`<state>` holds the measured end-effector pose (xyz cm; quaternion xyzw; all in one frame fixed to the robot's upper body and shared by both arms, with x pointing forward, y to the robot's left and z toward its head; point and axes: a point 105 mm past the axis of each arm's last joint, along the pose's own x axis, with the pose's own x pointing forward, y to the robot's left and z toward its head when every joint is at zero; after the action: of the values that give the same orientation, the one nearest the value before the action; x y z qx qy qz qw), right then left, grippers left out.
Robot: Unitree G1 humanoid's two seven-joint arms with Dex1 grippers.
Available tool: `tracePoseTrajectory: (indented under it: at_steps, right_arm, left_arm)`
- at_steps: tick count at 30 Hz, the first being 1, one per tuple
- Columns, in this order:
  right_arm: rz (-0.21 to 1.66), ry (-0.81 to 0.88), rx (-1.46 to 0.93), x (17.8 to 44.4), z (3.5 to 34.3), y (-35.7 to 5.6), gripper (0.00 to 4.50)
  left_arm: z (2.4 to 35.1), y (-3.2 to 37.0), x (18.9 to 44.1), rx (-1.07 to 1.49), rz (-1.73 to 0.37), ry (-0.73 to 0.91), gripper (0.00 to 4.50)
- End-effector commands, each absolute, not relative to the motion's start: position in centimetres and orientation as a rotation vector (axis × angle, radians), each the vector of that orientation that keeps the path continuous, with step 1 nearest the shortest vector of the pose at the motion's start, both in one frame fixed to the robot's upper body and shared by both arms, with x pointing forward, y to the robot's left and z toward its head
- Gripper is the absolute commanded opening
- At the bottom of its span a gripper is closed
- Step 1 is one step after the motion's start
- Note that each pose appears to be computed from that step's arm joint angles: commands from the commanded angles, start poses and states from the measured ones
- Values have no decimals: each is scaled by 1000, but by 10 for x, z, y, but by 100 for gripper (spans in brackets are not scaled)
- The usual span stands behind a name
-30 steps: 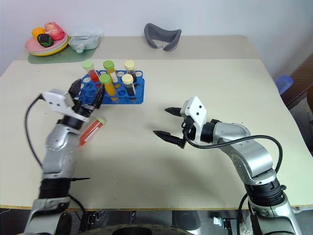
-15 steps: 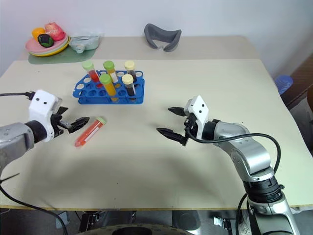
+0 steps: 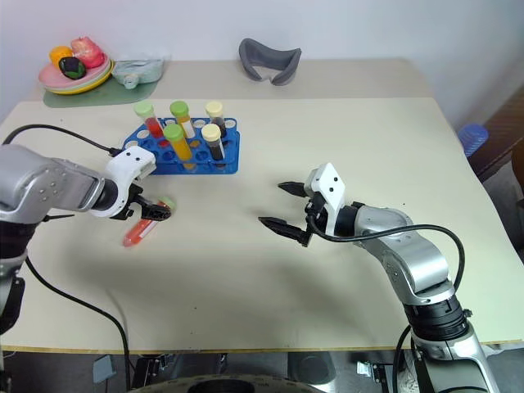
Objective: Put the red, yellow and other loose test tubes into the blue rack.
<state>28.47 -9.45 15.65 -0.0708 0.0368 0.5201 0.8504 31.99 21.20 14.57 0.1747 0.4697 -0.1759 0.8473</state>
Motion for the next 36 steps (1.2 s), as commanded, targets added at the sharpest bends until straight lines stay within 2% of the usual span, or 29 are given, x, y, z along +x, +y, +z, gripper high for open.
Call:
tracePoseTrajectory:
  at_steps: [1, 10, 12, 14, 18, 23, 27, 30, 32, 36]
  right_arm:
    - [1109, 30, -161, 279, 165, -90, 450]
    - [1111, 24, -150, 276, 165, -86, 450]
    - [1110, 24, -149, 276, 165, -86, 450]
    - [1110, 25, -148, 275, 165, -85, 450]
    - [1111, 26, -146, 274, 165, -85, 450]
    - [1113, 24, -147, 274, 165, -84, 450]
    - [1109, 23, -150, 274, 166, -87, 450]
    - [1101, 25, -153, 273, 166, -89, 450]
    - [1098, 27, -153, 272, 165, -91, 450]
    - [1113, 33, -144, 272, 165, -89, 450]
  left_arm:
    - [147, 221, 323, 437, -310, 1022, 441]
    - [130, 220, 324, 455, -312, 1133, 441]
    - [128, 221, 325, 430, -310, 1146, 390]
    - [127, 222, 325, 407, -308, 1156, 311]
    - [127, 227, 326, 378, -287, 1166, 120]
    - [135, 239, 329, 301, -239, 1141, 120]
    - [167, 253, 342, 171, -149, 962, 120]
    - [218, 263, 356, 164, -92, 580, 120]
    - [237, 267, 351, 108, -79, 422, 120]
    - [266, 276, 322, 88, -92, 76, 120]
